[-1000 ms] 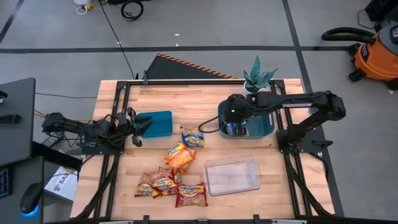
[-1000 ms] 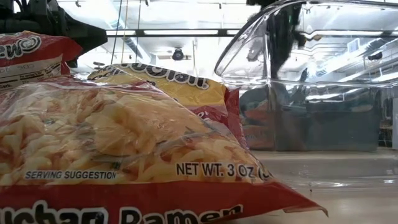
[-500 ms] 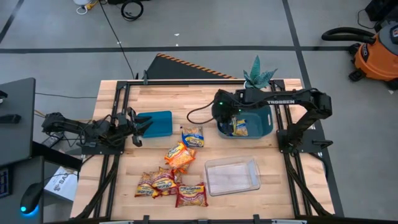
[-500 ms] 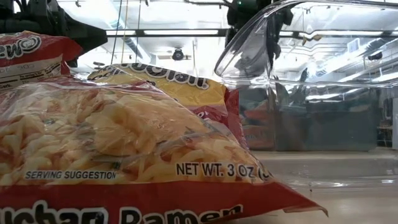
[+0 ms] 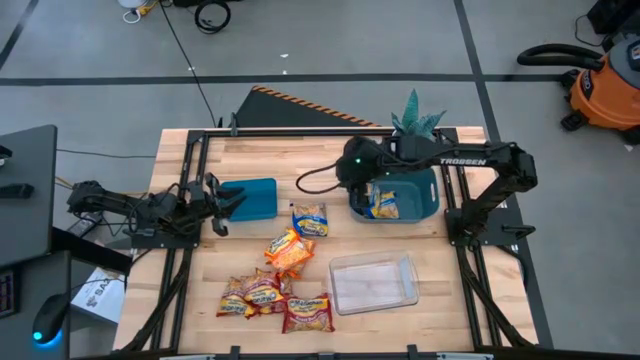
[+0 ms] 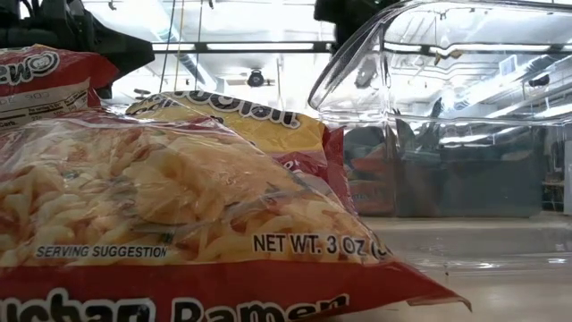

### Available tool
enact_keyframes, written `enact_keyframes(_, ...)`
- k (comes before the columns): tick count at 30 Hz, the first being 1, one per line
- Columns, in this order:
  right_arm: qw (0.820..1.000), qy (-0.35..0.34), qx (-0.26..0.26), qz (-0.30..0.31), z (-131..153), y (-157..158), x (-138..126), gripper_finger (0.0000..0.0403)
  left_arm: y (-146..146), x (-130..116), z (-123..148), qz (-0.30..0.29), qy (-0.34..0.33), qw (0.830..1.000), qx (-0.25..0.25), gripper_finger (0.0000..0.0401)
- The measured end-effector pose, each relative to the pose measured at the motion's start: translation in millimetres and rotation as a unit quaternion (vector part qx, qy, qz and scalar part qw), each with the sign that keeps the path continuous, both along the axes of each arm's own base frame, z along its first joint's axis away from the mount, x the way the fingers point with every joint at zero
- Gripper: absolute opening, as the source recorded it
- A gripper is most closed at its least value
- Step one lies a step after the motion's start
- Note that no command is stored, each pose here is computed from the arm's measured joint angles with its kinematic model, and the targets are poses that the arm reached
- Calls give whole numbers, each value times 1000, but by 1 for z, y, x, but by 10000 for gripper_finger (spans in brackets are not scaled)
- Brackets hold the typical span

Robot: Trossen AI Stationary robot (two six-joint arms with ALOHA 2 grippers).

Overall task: Sort Maruchan noodles
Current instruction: Put the blue noodle pack into the dark blue bin

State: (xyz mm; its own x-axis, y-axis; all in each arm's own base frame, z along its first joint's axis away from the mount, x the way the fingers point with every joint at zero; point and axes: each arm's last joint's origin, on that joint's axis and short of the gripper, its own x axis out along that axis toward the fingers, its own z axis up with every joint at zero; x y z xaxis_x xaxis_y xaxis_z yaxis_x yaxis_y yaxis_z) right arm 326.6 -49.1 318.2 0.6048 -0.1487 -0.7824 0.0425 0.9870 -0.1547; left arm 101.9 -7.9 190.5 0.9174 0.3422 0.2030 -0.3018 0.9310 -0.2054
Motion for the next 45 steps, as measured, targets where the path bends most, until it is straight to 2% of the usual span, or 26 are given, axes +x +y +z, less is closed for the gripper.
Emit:
enact_keyframes(5, 997, -48, 40, 34, -24, 11, 27, 161, -1, 1, -1, -16, 4, 1000, -3, 117)
enact_keyframes(12, 995, -26, 73, 62, -76, 17, 77, 163, -1, 2, -3, -12, 15, 1000, -2, 117)
enact_keyframes(22, 995, -17, 63, 69, -95, 6, 131, 181, -1, 2, -3, -10, 16, 1000, -1, 117)
enact_keyframes(37, 997, 24, 57, 54, -147, -24, 148, 183, -1, 2, -3, -10, 17, 1000, -1, 117)
enact_keyframes(41, 997, 18, 50, 62, -148, -24, 148, 159, -1, 2, -3, -10, 17, 1000, -1, 117)
enact_keyframes(45, 996, 22, 50, 64, -148, -23, 147, 114, -1, 2, -4, -10, 17, 1000, -1, 117)
